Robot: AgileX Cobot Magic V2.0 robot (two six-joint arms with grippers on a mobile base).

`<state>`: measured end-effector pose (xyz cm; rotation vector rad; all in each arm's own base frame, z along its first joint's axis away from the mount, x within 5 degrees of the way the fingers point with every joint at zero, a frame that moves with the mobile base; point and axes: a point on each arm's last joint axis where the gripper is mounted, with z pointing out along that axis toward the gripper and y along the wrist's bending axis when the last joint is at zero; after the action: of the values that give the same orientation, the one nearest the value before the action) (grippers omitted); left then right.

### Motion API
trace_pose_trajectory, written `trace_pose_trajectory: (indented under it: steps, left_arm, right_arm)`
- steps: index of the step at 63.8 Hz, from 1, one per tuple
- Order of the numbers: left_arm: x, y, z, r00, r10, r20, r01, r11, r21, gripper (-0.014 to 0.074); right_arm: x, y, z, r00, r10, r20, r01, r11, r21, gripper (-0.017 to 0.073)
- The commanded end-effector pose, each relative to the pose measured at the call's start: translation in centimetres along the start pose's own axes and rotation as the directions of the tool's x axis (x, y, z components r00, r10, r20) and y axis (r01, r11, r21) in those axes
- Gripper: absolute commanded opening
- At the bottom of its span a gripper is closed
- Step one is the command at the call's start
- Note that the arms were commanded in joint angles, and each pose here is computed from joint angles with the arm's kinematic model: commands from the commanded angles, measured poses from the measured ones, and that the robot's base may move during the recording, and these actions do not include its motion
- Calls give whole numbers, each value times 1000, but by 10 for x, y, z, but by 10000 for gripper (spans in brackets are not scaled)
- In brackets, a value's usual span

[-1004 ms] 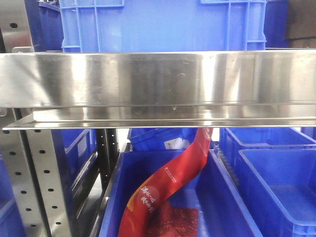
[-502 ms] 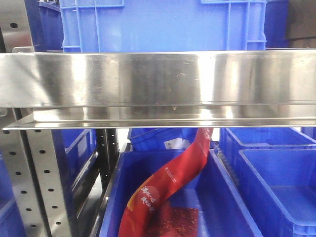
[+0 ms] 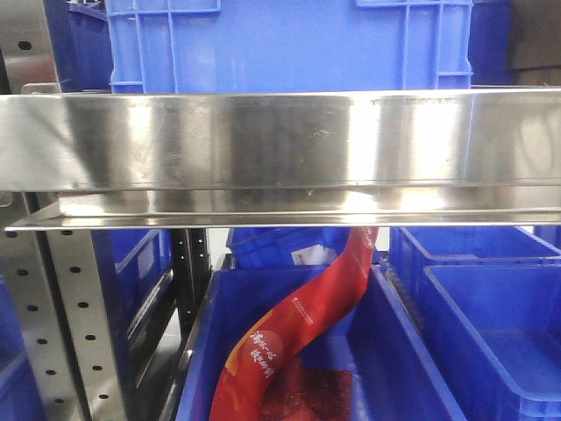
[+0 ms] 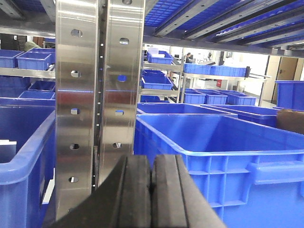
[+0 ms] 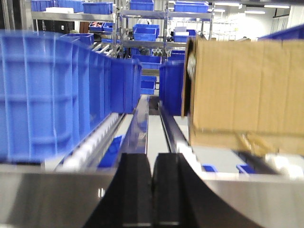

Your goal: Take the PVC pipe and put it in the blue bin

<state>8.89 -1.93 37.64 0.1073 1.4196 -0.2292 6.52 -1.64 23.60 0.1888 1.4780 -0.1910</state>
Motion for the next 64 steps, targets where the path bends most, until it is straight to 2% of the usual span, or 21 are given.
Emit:
trace_pose_trajectory:
  steps: [1, 12, 19, 64]
  left_arm:
    - [-2, 1, -1, 1000, 2, 22, -2, 1000, -8, -111]
    - [-2, 1, -1, 1000, 2, 22, -2, 1000, -8, -111]
    - [-2, 1, -1, 1000, 2, 24, -2, 1000, -9, -111]
    - [-2, 1, -1, 1000, 2, 22, -2, 1000, -8, -111]
  right_arm:
    - [10, 0, -6, 1000, -4, 17, 4, 1000, 5, -168]
    - [15, 0, -13, 997, -4, 74, 4, 1000, 5, -168]
    - [21, 1, -13, 1000, -2, 12, 2, 1000, -16, -168]
    - [25, 1, -13, 999, -3, -37, 2, 1000, -26, -168]
